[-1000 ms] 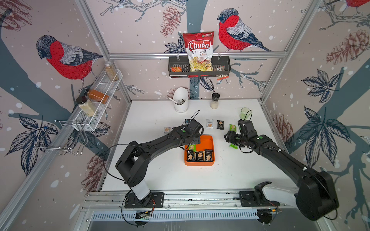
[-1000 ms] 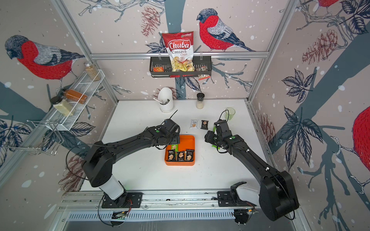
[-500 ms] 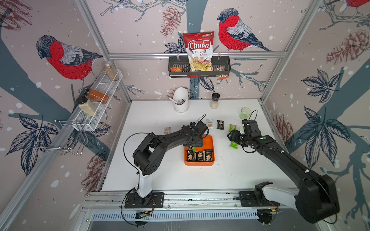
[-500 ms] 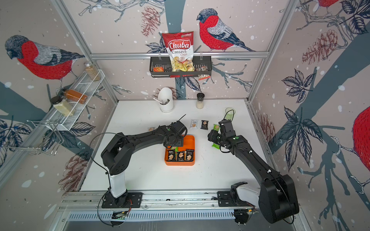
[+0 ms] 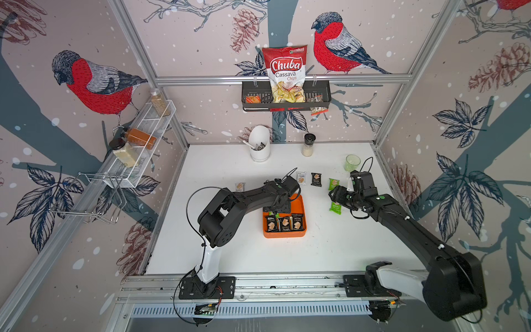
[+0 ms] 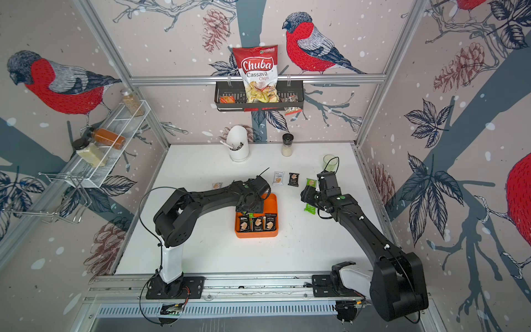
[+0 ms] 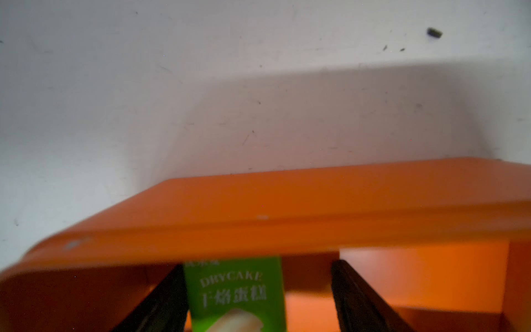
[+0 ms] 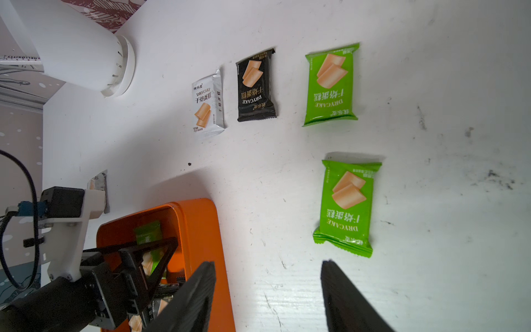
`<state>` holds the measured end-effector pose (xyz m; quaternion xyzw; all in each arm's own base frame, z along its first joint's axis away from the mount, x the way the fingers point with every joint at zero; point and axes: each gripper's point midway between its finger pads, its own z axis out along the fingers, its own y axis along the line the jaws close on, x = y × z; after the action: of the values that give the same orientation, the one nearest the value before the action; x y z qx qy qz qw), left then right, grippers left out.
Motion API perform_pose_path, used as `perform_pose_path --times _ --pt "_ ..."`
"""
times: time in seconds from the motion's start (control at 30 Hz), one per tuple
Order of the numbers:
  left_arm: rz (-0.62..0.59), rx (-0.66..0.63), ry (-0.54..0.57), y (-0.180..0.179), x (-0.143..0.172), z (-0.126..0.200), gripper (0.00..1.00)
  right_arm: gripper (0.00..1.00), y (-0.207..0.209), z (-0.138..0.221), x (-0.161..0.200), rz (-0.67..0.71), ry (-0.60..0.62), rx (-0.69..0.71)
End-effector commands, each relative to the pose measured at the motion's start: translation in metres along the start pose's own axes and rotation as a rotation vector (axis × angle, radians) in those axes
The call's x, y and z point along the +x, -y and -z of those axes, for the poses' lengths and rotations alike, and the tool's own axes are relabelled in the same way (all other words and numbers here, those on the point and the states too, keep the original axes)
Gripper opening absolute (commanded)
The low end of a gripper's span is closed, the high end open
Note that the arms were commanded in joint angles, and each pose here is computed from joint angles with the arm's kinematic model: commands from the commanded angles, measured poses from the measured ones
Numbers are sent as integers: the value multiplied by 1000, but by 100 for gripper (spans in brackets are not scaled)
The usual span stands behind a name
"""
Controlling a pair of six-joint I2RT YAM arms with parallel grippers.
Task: Take the cookies out of the storage box
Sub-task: Pick up the cookie from the storage box.
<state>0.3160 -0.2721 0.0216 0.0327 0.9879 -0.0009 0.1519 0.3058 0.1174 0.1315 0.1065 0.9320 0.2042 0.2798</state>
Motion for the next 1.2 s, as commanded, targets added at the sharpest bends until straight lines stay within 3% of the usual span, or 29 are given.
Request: perform_pose_path --times 0.0,0.1,0.4,0.6,0.73,1.17 --pt "-5 32 -26 5 5 1 78 64 -1 1 0 12 -2 -5" --pt "11 61 -19 11 1 4 75 64 0 0 0 12 -4 -5" --pt "-19 -17 -37 -2 6 0 73 64 2 -1 1 13 -7 0" --pt "-18 -5 -35 0 6 -1 52 64 3 1 0 15 -3 2" --pt "-19 6 -16 2 0 5 43 64 4 2 -1 16 1 4" --pt "39 96 74 15 -26 50 42 64 1 8 -2 29 7 -13"
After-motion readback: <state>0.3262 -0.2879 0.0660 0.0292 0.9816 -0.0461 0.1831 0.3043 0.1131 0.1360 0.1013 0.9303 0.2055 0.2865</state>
